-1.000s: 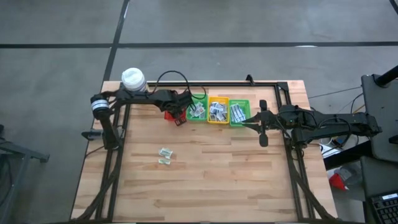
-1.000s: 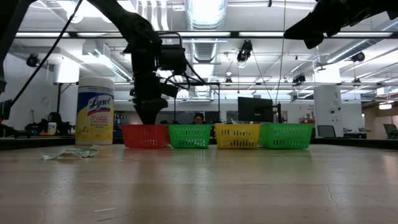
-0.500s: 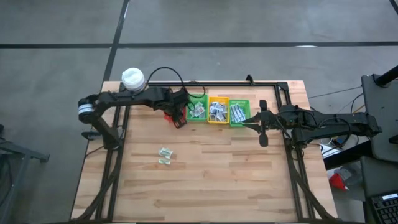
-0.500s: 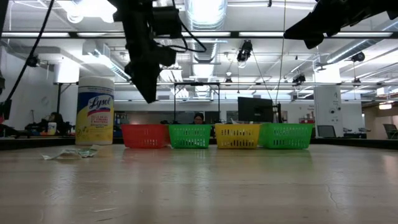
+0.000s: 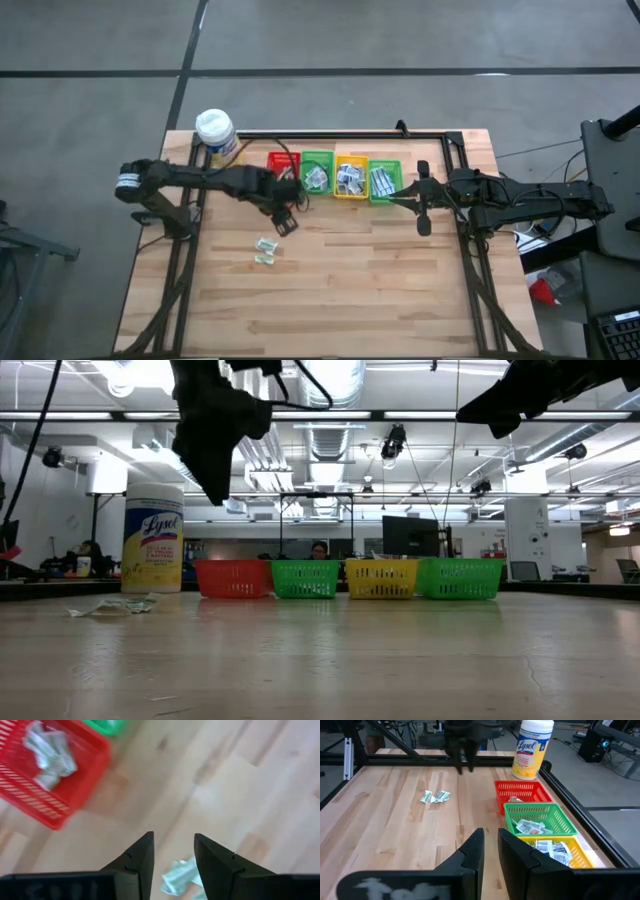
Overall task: Pick & Place First Aid Supplies
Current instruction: Put the green bandage into the red bin
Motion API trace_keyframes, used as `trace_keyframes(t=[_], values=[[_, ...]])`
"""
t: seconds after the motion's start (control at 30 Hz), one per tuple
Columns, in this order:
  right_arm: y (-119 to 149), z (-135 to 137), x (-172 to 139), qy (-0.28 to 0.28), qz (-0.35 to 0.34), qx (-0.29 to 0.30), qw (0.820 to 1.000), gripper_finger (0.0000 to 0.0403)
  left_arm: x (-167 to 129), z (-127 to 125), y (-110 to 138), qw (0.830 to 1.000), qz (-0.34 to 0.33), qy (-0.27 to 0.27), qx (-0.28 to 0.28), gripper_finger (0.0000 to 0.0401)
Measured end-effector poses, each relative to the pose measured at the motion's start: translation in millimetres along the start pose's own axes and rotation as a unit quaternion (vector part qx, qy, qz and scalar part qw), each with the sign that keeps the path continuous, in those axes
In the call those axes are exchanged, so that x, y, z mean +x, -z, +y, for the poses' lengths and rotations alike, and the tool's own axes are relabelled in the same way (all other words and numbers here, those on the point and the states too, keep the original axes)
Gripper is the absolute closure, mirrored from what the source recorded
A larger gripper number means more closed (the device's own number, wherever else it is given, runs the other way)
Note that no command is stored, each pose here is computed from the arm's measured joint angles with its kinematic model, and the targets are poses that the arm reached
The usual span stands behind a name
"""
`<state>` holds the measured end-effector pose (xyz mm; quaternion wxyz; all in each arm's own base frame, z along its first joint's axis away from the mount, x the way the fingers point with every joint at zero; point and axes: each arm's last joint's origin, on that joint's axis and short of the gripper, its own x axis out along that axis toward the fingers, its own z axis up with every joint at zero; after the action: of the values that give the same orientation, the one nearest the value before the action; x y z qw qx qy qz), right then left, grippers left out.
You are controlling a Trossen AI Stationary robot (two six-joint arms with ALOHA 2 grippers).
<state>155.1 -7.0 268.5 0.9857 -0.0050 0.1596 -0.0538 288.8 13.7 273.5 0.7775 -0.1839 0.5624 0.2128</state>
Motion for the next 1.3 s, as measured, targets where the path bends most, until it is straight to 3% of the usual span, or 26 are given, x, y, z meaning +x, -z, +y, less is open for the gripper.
trace_keyframes(t=[0.37, 0.67, 0.97, 1.3], values=[[0.0, 0.0, 0.0, 0.000, 0.000, 0.001, 1.000, 0.0351, -9.3, -52.6, 37.6, 0.999, 0.007, 0.033, 0.041, 0.0268], [0.0, 0.0, 0.0, 0.000, 0.000, 0.001, 1.000, 0.0351, -6.1, -79.9, 78.0, 0.996, 0.030, 0.039, 0.078, 0.0268], [0.0, 0.0, -0.1, 0.000, 0.000, 0.001, 1.000, 0.0351, 19.6, -92.6, 115.6, 0.992, 0.028, 0.047, 0.114, 0.0268], [0.0, 0.0, 0.0, 0.000, 0.000, 0.001, 1.000, 0.0351, 53.1, -79.4, 136.8, 0.991, 0.042, 0.029, 0.122, 0.0268]])
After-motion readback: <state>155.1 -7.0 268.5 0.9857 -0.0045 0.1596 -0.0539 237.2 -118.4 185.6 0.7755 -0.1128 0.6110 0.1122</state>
